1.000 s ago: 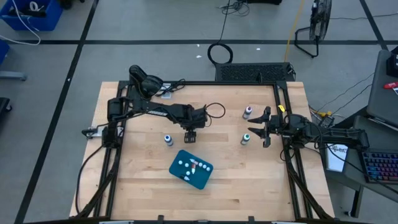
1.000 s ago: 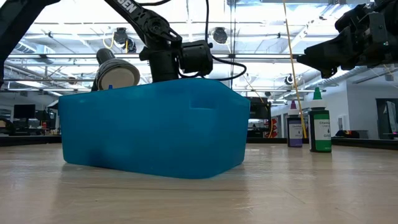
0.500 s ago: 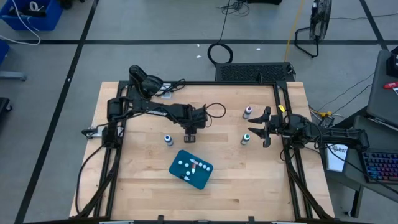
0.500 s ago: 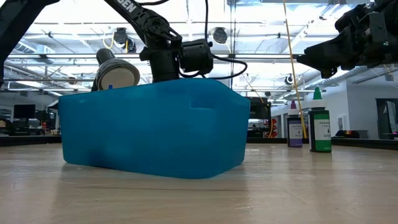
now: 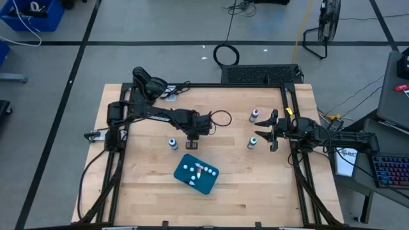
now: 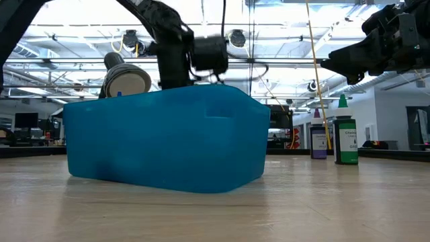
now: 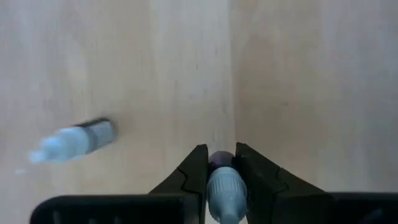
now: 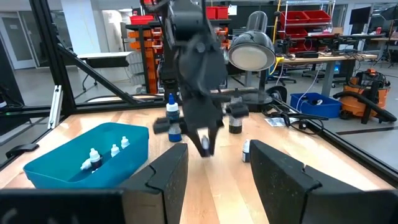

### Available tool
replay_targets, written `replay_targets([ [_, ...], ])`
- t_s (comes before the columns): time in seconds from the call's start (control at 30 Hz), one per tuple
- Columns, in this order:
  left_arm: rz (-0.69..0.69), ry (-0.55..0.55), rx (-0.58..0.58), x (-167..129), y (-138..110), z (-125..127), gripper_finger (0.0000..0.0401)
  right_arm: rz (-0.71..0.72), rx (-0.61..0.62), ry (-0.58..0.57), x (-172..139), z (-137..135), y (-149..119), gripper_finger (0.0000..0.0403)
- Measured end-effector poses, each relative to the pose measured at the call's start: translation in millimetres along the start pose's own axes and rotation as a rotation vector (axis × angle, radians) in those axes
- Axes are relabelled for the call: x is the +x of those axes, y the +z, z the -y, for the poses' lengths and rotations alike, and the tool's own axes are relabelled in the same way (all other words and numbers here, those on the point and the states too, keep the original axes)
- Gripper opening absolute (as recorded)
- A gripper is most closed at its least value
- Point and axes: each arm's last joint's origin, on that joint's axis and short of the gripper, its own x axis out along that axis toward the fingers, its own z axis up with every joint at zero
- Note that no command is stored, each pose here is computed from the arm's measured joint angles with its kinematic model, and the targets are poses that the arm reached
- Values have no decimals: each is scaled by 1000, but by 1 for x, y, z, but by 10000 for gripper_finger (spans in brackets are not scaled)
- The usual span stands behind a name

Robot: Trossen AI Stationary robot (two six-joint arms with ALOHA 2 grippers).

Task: Pick & Place food coloring
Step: Put the small purple coloring bottle into the blue bin

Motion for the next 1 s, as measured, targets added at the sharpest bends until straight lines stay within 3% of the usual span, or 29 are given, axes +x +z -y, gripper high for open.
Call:
replay_targets([
  [0.3,23,17,2,-74,12,41,65,1,0,0,0,0,0,160],
  [0.6,135,-35,82,-120,27,134,65,1,0,0,0,0,0,160],
  [0.8,201,-101,73,-132,20,187,65,1,0,0,0,0,0,160],
  [1.0,95,-73,28,-118,7,219,65,1,0,0,0,0,0,160],
])
